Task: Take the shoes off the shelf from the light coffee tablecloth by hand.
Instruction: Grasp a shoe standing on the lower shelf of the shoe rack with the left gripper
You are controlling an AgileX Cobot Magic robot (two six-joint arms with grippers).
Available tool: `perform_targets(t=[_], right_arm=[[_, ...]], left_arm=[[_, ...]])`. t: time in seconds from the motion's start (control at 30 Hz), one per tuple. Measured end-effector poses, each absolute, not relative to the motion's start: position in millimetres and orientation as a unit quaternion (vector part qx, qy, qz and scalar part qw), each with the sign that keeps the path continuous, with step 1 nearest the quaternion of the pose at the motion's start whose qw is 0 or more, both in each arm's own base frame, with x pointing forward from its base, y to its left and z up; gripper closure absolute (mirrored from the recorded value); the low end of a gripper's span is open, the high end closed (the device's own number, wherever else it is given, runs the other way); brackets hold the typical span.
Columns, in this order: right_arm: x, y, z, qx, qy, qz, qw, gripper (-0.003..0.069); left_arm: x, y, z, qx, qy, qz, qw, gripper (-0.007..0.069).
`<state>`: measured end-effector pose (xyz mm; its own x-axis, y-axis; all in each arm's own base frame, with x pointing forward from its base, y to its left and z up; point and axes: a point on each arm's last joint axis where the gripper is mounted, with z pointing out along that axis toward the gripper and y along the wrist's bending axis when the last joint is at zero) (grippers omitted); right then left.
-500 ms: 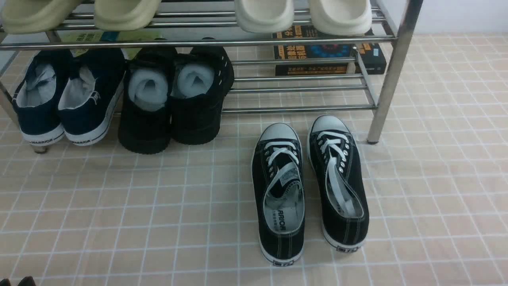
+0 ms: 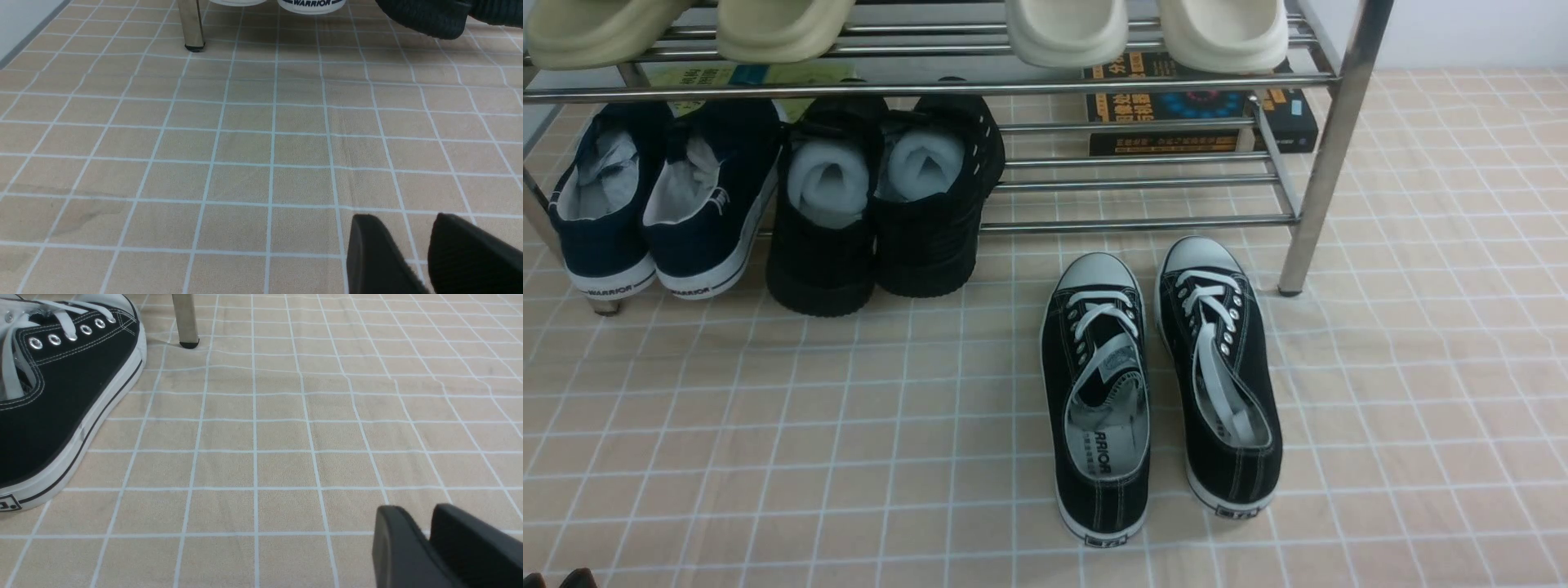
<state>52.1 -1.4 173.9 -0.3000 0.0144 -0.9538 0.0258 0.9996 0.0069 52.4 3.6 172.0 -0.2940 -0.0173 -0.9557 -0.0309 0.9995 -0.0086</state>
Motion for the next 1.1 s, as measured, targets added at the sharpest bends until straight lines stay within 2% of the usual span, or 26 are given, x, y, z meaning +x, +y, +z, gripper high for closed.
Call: perform_targets(t=[0.77,0.8,0.83,0.9,0.93,1.0,1.03,1.07,1.1], right_arm=[[52.1,-1.4,173.9,0.012,0.806,-0.005,0.591,0.0484],[52.1,-1.4,173.9,0.012,0.806,-0.005,0.591,0.0483],[52.1,-1.4,173.9,0.012,0.806,-0.005,0.591,0.048],[52.1,-1.4,173.9,0.012,0.806,-0.005,0.591,0.0476],[52.1,-1.4,173.9,0.012,0.806,-0.005,0.591,0.0473],[52.1,-1.4,173.9,0.012,0.806,-0.005,0.591,0.047],[52.1,-1.4,173.9,0.012,0.806,-0.005,0.591,0.047],[52.1,-1.4,173.9,0.012,0.806,-0.005,0.591,0.0468],[52.1,-1.4,173.9,0.012,0.806,-0.005,0.591,0.0468]], left_arm=[[52.4,3.2,171.9,-0.02,0.804,0.0,0.594,0.0386],[52.4,2.5,172.0,-0.03,0.804,-0.013,0.594,0.0386],[52.5,-0.3,172.4,-0.074,0.8,-0.065,0.592,0.0386],[52.5,-3.6,172.7,-0.134,0.791,-0.131,0.583,0.0386],[52.5,-7.4,172.8,-0.194,0.776,-0.202,0.565,0.0386],[52.2,-11.4,173.7,-0.269,0.75,-0.283,0.534,0.0386],[52.2,-12.2,174.0,-0.28,0.745,-0.297,0.528,0.0386],[52.0,-15.0,175.1,-0.332,0.719,-0.353,0.498,0.0386],[52.0,-16.0,175.7,-0.348,0.71,-0.371,0.487,0.0386]])
